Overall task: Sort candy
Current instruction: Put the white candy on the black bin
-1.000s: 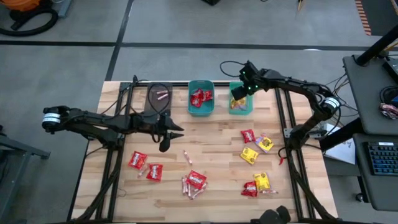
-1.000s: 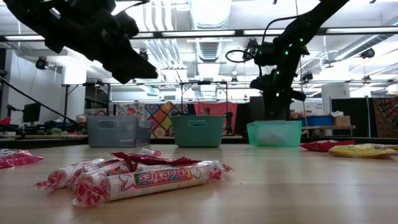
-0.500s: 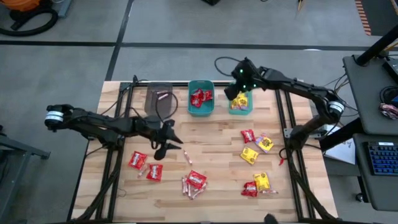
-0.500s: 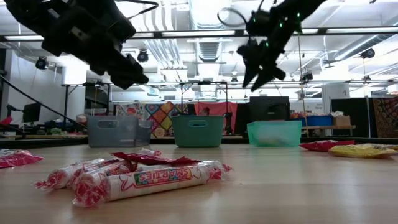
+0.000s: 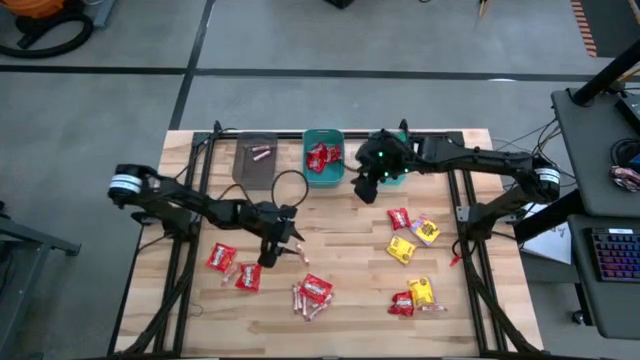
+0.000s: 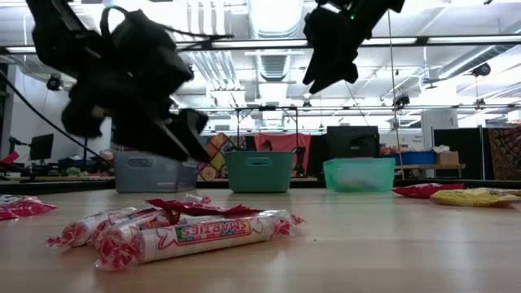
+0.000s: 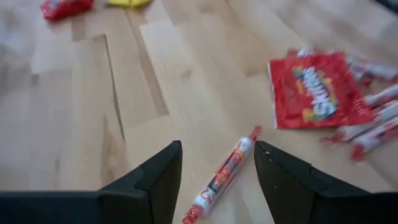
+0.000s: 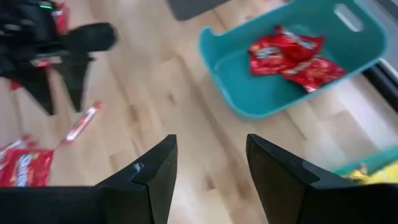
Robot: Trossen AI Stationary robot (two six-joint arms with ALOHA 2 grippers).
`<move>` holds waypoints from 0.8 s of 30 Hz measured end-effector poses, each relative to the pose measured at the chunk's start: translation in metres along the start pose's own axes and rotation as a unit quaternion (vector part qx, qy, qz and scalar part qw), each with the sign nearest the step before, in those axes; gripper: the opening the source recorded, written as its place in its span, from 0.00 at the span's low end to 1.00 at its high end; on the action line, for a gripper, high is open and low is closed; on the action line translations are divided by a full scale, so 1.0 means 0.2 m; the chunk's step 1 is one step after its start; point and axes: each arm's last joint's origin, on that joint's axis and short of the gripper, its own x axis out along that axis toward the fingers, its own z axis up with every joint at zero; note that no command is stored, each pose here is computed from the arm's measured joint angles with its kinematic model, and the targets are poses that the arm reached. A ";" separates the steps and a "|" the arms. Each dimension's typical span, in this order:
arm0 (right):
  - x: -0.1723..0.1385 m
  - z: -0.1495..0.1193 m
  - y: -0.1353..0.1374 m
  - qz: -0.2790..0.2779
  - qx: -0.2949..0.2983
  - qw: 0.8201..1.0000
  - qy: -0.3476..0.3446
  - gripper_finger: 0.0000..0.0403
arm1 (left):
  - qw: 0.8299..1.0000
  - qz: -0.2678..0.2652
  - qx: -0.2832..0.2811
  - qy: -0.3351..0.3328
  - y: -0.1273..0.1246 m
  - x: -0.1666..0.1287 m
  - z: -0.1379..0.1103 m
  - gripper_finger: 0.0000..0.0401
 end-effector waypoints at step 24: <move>0.04 -0.08 0.13 0.026 -0.032 0.999 0.022 0.45 | 0.998 -0.011 -0.026 0.049 0.01 0.16 -0.12 0.05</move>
